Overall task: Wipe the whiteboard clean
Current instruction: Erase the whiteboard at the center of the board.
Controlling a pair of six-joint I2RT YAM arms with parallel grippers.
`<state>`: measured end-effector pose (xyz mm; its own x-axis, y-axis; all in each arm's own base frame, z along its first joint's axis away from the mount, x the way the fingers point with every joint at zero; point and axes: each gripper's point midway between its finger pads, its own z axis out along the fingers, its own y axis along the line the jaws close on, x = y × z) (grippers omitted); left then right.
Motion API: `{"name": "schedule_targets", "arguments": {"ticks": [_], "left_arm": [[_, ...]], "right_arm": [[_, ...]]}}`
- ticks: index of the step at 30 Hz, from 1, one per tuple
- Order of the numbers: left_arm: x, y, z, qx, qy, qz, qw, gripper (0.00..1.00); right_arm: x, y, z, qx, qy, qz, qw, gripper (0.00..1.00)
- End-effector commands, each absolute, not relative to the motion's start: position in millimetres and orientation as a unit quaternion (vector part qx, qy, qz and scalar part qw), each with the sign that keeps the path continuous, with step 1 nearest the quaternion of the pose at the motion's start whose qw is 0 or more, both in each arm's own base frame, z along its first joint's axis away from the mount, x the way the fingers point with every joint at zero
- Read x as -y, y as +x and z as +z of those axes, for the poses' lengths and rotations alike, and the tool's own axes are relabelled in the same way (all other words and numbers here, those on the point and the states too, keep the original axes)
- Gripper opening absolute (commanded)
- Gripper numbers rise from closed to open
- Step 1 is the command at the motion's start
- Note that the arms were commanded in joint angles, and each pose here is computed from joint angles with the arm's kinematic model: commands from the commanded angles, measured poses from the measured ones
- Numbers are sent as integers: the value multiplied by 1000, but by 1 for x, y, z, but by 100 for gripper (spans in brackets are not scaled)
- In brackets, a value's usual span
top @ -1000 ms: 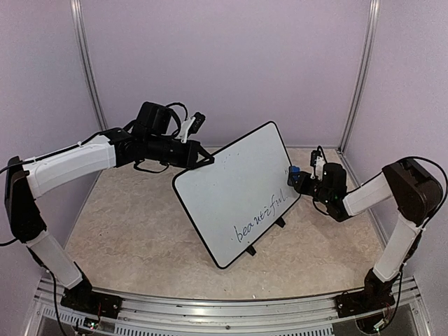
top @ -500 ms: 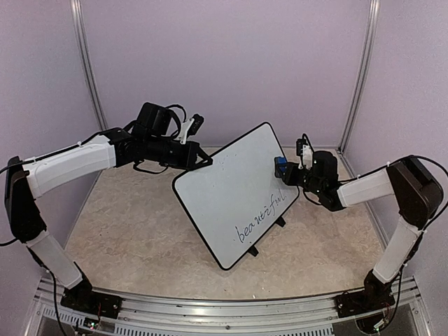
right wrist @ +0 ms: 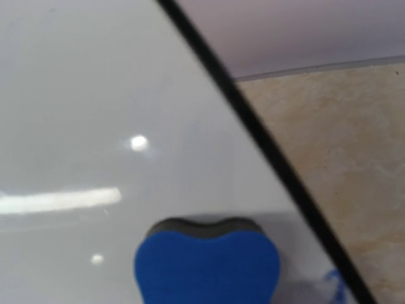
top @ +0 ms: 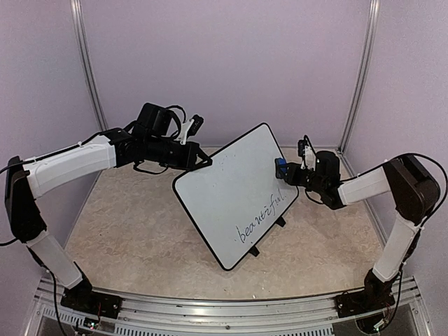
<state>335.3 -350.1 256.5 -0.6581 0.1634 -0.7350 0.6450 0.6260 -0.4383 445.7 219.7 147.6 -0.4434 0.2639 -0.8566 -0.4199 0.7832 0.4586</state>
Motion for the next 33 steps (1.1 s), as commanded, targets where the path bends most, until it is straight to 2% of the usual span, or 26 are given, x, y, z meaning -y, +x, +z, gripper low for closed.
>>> {"name": "schedule_targets", "arguments": {"ticks": [1,10,22,33], "left_arm": [[376,308,276,-774,345,-395,354,0],[376,307,277,-774,345,-395,354,0],[376,307,277,-773,346,-396,354,0],[377,307,275,-774,346,-396,352,0]], "right_arm": [[-201,428,67,-852,-18,305,426,29],[-170,419,46,-874,26,263,409,29],[-166,402,39,-875,36,269,400,29],[-209,425,103,-846,-24,291,447,29]]}}
